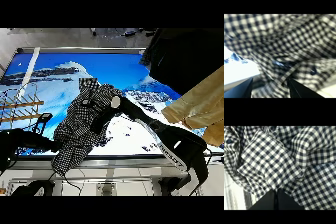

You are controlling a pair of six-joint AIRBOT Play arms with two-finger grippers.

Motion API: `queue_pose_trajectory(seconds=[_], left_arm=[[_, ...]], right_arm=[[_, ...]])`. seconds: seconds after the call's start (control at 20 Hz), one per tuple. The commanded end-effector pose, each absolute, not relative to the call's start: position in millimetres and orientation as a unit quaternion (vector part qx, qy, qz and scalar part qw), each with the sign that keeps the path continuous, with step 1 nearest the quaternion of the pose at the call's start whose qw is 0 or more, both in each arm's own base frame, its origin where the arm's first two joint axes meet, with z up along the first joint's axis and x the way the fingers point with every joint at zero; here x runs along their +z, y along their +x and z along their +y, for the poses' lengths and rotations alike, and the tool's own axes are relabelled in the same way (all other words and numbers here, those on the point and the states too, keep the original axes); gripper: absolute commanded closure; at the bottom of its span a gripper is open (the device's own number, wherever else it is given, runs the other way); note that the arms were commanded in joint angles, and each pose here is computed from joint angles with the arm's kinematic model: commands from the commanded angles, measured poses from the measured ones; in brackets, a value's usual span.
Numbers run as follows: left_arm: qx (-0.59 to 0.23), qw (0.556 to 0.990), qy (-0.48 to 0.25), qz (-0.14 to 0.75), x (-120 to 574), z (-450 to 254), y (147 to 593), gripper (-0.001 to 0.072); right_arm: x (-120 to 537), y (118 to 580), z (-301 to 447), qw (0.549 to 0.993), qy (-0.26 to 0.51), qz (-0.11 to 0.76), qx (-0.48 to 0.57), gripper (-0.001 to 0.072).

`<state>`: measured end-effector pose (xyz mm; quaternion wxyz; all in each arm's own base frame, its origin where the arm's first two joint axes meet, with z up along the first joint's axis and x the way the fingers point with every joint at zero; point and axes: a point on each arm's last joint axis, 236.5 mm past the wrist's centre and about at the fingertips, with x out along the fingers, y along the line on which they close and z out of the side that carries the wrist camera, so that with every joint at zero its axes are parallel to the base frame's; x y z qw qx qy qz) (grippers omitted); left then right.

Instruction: Fold the clothes and pants, and hang the long-sleeved shirts on hangers.

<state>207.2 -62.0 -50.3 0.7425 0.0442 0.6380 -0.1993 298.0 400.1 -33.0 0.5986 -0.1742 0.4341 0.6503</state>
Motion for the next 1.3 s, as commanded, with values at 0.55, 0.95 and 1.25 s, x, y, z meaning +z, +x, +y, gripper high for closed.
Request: queue_pose_trajectory(seconds=[0.55,0.95,1.25], left_arm=[[-0.233,0.769,0.15,0.576,-76.1,-76.1,224.1,0.0253],[-0.157,0.813,0.129,0.545,-41.7,-58.2,248.9,0.0669],[-0.084,0.947,0.16,0.264,181.9,-36.7,301.5,0.067]], right_arm=[[-24.8,291.3,407.6,0.595,-0.146,0.436,0.659,0.0666],[26.0,294.1,402.5,0.589,-0.154,0.411,0.679,0.0668],[212.9,394.0,341.9,0.765,-0.163,0.237,0.576,0.0669]])
